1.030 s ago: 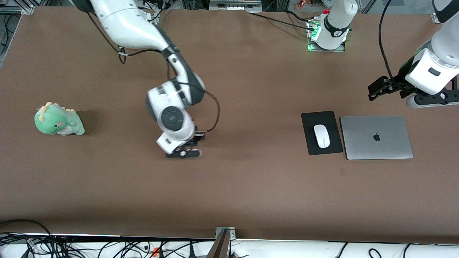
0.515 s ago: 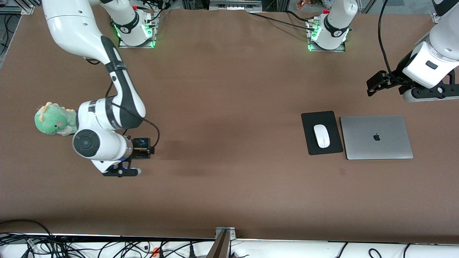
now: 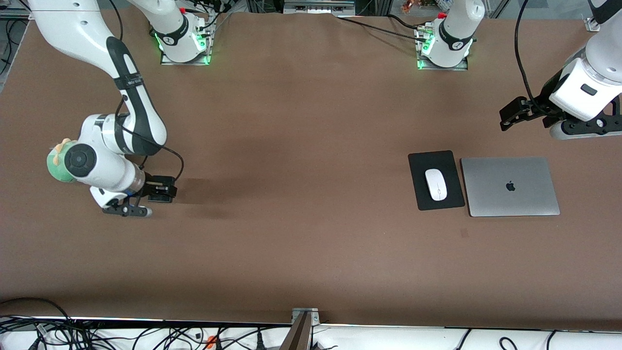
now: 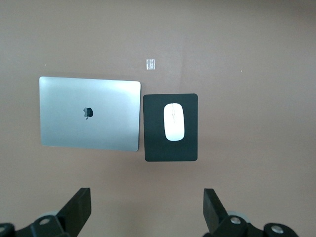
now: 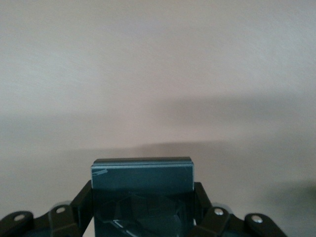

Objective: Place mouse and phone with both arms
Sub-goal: 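Carry the black phone with the right gripper beside the green plush toy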

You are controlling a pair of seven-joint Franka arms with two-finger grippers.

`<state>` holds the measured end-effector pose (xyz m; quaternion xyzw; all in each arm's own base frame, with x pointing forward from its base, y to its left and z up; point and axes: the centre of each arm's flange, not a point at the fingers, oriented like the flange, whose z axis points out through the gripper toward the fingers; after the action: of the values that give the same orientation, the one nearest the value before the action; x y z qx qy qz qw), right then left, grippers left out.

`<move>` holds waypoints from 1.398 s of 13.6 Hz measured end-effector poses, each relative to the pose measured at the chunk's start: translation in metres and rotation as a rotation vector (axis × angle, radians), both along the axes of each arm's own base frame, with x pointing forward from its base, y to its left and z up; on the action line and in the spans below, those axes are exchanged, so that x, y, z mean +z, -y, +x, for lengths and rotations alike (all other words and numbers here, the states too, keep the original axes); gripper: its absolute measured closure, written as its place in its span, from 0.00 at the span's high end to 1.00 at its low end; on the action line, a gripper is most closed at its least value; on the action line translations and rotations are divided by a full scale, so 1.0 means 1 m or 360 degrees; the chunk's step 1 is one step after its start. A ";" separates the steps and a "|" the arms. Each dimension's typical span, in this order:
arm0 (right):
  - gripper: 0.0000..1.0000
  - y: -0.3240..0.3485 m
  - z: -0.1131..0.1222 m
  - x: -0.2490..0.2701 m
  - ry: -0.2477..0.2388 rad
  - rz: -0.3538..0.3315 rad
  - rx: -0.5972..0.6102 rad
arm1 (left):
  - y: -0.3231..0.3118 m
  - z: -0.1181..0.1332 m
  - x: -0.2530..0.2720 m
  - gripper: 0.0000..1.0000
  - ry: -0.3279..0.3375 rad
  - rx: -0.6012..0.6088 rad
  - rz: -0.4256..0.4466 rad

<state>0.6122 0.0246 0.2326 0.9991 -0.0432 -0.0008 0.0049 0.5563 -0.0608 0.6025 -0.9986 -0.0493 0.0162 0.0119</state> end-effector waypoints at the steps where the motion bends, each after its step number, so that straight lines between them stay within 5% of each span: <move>1: 0.81 0.015 -0.015 -0.012 0.0036 -0.0016 0.0002 | 0.000 0.000 0.000 1.00 -0.0001 0.0000 0.0000; 5: 0.81 0.052 -0.052 -0.046 0.0077 -0.0050 0.0020 | 0.000 0.000 0.000 1.00 -0.0002 0.0000 0.0000; 15: 0.81 0.084 -0.059 -0.063 0.0149 -0.0052 -0.0045 | 0.001 0.000 0.000 1.00 -0.0002 -0.0003 0.0000; 17: 0.96 0.082 -0.059 -0.063 0.0148 -0.0051 -0.0019 | 0.001 0.000 0.000 1.00 -0.0002 -0.0003 0.0000; 19: 1.00 0.080 -0.054 -0.059 0.0139 -0.0044 0.0005 | 0.001 0.000 0.000 1.00 -0.0002 -0.0004 0.0000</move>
<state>0.5579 -0.0550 0.1734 0.9980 -0.0417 0.0434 0.0167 0.5560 -0.0623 0.6024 -0.9986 -0.0479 0.0169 0.0120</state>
